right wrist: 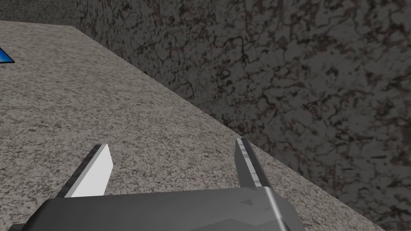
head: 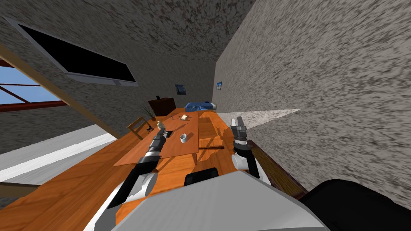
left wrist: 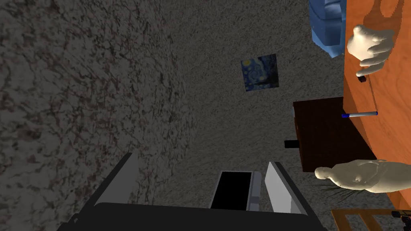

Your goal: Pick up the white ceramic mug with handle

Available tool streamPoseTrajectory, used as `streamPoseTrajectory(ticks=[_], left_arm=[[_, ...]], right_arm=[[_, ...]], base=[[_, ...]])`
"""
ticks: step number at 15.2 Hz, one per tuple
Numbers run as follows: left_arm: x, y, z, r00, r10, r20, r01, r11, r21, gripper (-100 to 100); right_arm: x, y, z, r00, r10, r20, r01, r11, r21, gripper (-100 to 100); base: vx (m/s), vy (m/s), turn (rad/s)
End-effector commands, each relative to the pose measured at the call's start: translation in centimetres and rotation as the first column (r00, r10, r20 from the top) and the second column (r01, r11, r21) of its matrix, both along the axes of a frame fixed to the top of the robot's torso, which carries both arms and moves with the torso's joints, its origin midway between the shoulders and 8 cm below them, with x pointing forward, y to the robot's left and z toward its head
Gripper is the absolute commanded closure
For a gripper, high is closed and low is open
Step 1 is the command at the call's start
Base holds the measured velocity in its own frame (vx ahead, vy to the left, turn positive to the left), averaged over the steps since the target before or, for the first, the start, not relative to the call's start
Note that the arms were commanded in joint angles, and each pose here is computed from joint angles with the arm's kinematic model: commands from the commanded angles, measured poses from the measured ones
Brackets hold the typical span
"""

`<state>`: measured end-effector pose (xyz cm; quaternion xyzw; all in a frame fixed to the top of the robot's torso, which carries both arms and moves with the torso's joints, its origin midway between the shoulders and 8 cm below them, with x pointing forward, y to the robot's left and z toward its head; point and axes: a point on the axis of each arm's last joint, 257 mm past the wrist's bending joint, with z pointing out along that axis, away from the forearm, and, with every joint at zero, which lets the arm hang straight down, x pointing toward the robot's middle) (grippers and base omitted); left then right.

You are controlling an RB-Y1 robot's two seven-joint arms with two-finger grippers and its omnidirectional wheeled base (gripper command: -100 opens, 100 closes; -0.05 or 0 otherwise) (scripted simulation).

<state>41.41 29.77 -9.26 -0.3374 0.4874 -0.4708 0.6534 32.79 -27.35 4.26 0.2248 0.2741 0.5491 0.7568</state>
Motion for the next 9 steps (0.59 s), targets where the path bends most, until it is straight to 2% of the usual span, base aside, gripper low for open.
streamPoseTrajectory(ticks=[1,2,3,4,5,6,7,8,9], left_arm=[[0.7,1.8,-3.1,0.995,0.014,-0.094,-0.013,1.0,0.016,-100],[0.7,1.8,-3.3,0.995,0.015,-0.1,-0.014,1.0,0.016,-100],[1.1,3.0,-5.2,0.987,0.026,-0.159,-0.022,0.999,0.027,-100],[1.1,3.2,-5.7,0.985,0.03,-0.172,-0.025,0.999,0.027,-100],[1.4,4.4,-7.2,0.974,0.04,-0.221,-0.032,0.999,0.037,-100],[1.4,4.8,-8.2,0.968,0.047,-0.245,-0.039,0.999,0.037,-100],[1.5,6.2,-9.7,0.955,0.06,-0.289,-0.048,0.998,0.048,-100],[1.4,6.5,-10.8,0.946,0.067,-0.318,-0.055,0.997,0.048,-100],[1.4,7.9,-11.8,0.932,0.079,-0.355,-0.062,0.996,0.059,-100]], right_arm=[[0.0,0.0,0.0,1.0,0.0,0.0,0.0,1.0,0.0,0],[0.0,0.0,0.0,1.0,0.0,0.0,0.0,1.0,0.0,0],[0.0,0.0,0.0,1.0,0.0,0.0,0.0,1.0,0.0,0],[0.0,0.0,0.0,1.0,0.0,0.0,0.0,1.0,0.0,0],[0.0,0.0,0.0,1.0,0.0,0.0,0.0,1.0,0.0,0],[0.0,0.0,0.0,1.0,0.0,0.0,0.0,1.0,0.0,0],[0.0,0.0,0.0,1.0,0.0,0.0,0.0,1.0,0.0,0],[0.0,0.0,0.0,1.0,0.0,0.0,0.0,1.0,0.0,0],[0.0,0.0,0.0,1.0,0.0,0.0,0.0,1.0,0.0,0]], base=[[0.025,-0.191,-0.013],[0.032,-0.195,-0.001],[0.055,-0.239,-0.009],[0.053,-0.227,0.006],[0.068,-0.228,-0.002],[0.066,-0.23,0.001],[0.076,-0.233,-0.004],[0.086,-0.205,0.005],[0.069,-0.201,-0.004]])
